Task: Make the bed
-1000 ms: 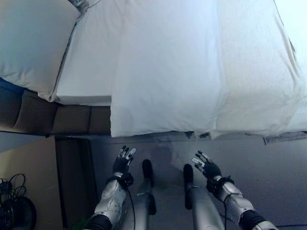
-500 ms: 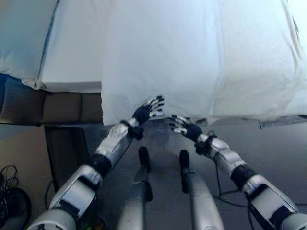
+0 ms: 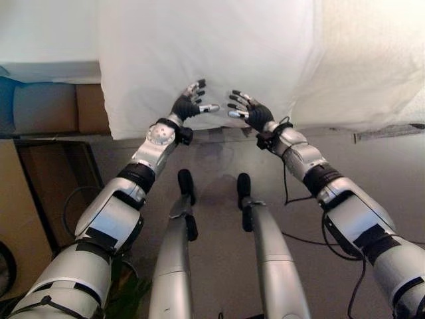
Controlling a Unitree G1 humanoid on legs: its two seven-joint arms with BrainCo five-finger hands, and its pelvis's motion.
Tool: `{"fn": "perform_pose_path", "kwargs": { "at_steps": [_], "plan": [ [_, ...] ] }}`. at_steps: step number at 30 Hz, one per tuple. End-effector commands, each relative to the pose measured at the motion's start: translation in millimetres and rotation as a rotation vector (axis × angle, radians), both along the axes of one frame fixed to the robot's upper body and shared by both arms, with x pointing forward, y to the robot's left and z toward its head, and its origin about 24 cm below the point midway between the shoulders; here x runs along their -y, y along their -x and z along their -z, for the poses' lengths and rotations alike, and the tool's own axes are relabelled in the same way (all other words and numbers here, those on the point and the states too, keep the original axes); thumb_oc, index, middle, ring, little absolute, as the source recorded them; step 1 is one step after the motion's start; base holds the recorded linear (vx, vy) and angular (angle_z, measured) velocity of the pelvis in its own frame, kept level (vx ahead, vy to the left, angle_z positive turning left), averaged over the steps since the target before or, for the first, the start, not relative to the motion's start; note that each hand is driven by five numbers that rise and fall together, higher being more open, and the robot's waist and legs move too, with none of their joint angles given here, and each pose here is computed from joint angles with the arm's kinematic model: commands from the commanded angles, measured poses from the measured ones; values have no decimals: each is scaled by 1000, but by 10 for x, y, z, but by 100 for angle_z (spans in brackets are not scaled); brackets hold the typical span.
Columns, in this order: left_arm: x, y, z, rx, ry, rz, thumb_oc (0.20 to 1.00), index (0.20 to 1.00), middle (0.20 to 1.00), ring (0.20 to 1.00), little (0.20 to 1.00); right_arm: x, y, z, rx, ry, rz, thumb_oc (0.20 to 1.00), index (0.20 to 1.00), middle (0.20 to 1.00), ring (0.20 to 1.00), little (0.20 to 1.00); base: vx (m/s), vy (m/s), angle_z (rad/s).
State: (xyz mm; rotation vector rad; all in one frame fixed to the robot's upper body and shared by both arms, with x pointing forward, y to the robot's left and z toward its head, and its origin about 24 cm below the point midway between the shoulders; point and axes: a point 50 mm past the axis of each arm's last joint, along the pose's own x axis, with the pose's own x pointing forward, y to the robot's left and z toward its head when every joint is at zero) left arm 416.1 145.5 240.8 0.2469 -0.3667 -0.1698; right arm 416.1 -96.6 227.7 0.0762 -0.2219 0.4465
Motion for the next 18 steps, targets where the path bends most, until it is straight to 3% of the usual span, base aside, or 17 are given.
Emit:
{"fn": "perform_pose_path", "kwargs": {
  "at_steps": [1, 10, 18],
  "plan": [
    [-133, 22, -486, 177, 24, -86, 1000, 1000, 1000, 1000, 1000, 48, -29, -344, 111, -27, 72, 1000, 1000, 1000, 1000, 1000, 18, 57, -1],
    [-130, 35, -853, 257, 54, -143, 1000, 1000, 1000, 1000, 1000, 306, -69, -732, 164, -85, 189, 1000, 1000, 1000, 1000, 1000, 3, 4, 0],
    [-374, 123, -1125, 365, 115, -303, 1000, 1000, 1000, 1000, 1000, 732, -31, -1020, 241, -144, 426, 1000, 1000, 1000, 1000, 1000, 3, -6, 2]
  ]
}}
